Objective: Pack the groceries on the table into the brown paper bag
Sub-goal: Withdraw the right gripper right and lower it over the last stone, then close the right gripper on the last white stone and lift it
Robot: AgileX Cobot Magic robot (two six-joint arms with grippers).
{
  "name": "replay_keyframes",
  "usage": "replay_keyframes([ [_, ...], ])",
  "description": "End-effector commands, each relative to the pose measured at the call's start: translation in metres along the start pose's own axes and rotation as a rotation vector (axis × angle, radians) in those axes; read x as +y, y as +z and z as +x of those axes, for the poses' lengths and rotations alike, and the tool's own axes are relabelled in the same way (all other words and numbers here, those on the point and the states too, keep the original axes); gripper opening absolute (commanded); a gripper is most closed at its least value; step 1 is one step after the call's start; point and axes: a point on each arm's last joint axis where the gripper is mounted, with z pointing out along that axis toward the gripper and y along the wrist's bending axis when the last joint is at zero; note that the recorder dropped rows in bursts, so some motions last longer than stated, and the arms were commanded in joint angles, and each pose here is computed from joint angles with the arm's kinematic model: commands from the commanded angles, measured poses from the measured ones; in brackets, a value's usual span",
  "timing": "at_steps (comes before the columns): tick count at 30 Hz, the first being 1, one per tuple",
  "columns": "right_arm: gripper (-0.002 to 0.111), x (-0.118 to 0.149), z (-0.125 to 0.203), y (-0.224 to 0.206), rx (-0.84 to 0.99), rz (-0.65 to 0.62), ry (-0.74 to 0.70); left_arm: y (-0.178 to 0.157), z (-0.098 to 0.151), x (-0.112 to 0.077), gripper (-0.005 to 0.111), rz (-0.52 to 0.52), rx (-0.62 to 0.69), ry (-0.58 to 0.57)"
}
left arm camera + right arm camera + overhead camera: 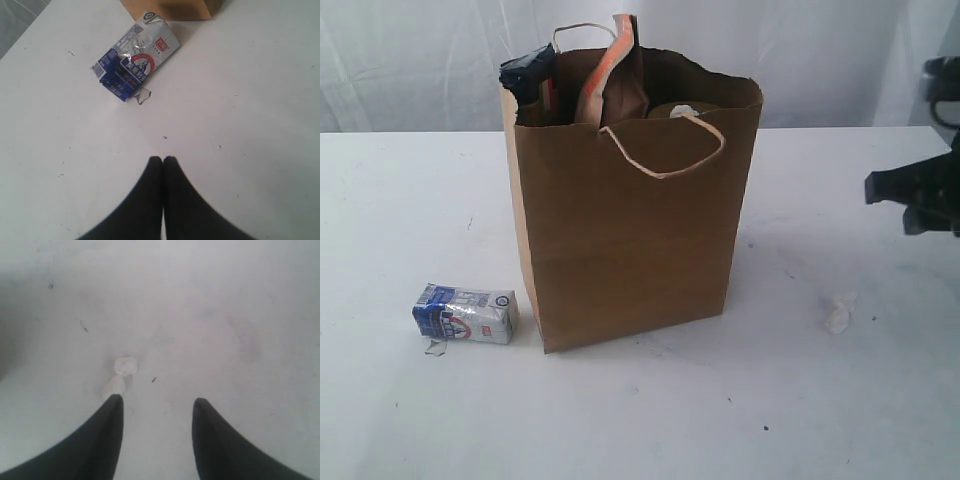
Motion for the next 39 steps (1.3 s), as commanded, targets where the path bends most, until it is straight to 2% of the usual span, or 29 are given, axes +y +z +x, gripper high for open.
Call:
replay_keyframes([
  [1, 0.042, 0.006, 0.001, 0.048, 0.089, -0.018, 0.012, 0.000, 0.001, -0.001, 0.000, -0.003, -0.003, -0.010],
  [9, 0.042, 0.011, 0.007, 0.091, 0.161, -0.020, 0.011, 0.000, 0.001, -0.001, 0.000, -0.003, -0.003, -0.010],
  [16, 0.042, 0.020, 0.005, 0.118, 0.168, -0.074, 0.007, 0.000, 0.001, -0.001, 0.000, -0.003, -0.003, -0.010],
  [20, 0.052, 0.022, 0.000, 0.133, 0.182, -0.074, -0.018, 0.000, 0.001, -0.001, 0.000, -0.003, -0.003, -0.010],
  [31, 0.051, 0.023, 0.015, 0.165, 0.279, -0.060, -0.027, 0.000, 0.001, -0.001, 0.000, -0.003, -0.003, -0.010],
  [33, 0.045, 0.023, 0.016, 0.166, 0.284, -0.063, -0.055, 0.000, 0.001, -0.001, 0.000, -0.003, -0.003, -0.010],
  [35, 0.026, 0.024, 0.015, 0.166, 0.279, -0.067, -0.078, 0.000, 0.001, -0.001, 0.000, -0.003, -0.003, -0.010],
  [36, 0.013, 0.023, 0.015, 0.165, 0.277, -0.067, -0.078, 0.000, 0.001, -0.001, 0.000, -0.003, -0.003, -0.010],
  [38, 0.000, 0.023, 0.015, 0.164, 0.280, -0.067, -0.078, 0.000, 0.001, -0.001, 0.000, -0.003, -0.003, -0.010],
  [39, 0.000, 0.023, 0.015, 0.164, 0.278, -0.067, -0.078, 0.000, 0.001, -0.001, 0.000, -0.003, -0.003, -0.010],
])
